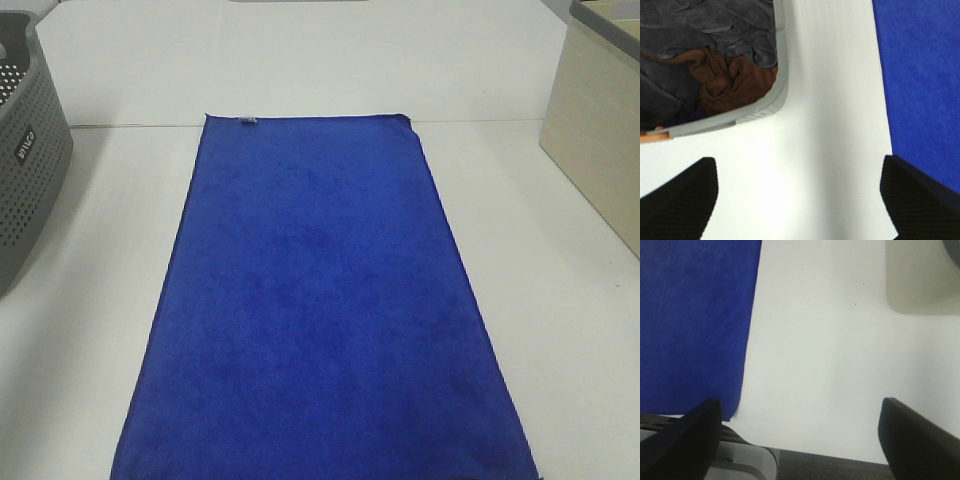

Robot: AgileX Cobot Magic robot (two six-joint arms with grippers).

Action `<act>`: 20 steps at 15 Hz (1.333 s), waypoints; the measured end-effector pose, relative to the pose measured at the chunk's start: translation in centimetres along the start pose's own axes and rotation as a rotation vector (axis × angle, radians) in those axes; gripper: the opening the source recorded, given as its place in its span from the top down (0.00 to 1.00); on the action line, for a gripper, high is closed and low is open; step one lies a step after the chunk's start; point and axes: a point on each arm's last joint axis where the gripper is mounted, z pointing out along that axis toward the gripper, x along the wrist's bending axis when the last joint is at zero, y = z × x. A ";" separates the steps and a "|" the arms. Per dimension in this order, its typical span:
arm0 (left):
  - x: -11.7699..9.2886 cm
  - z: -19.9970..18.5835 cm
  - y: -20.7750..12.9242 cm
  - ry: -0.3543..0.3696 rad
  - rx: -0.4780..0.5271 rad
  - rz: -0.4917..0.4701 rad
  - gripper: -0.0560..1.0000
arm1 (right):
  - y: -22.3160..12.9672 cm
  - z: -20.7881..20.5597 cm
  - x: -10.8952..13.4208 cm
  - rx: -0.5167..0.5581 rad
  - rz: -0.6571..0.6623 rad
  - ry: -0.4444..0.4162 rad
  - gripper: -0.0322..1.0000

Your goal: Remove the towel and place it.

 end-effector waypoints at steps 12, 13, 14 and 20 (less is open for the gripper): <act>1.0 -3.9 -17.2 0.136 -0.300 0.032 0.16 | -14.8 -1.9 1.8 -0.358 -0.063 -0.011 0.13; 1.0 -4.1 -18.4 0.139 -0.339 0.043 0.16 | -15.7 -1.5 1.9 -0.400 -0.075 -0.018 0.13; 1.0 -4.5 -19.4 0.142 -0.381 0.047 0.16 | -16.4 -1.0 1.9 -0.424 -0.085 -0.022 0.13; 0.7 -6.1 -24.7 0.125 -0.550 0.034 0.16 | -19.9 1.3 1.9 -0.518 -0.101 -0.033 0.13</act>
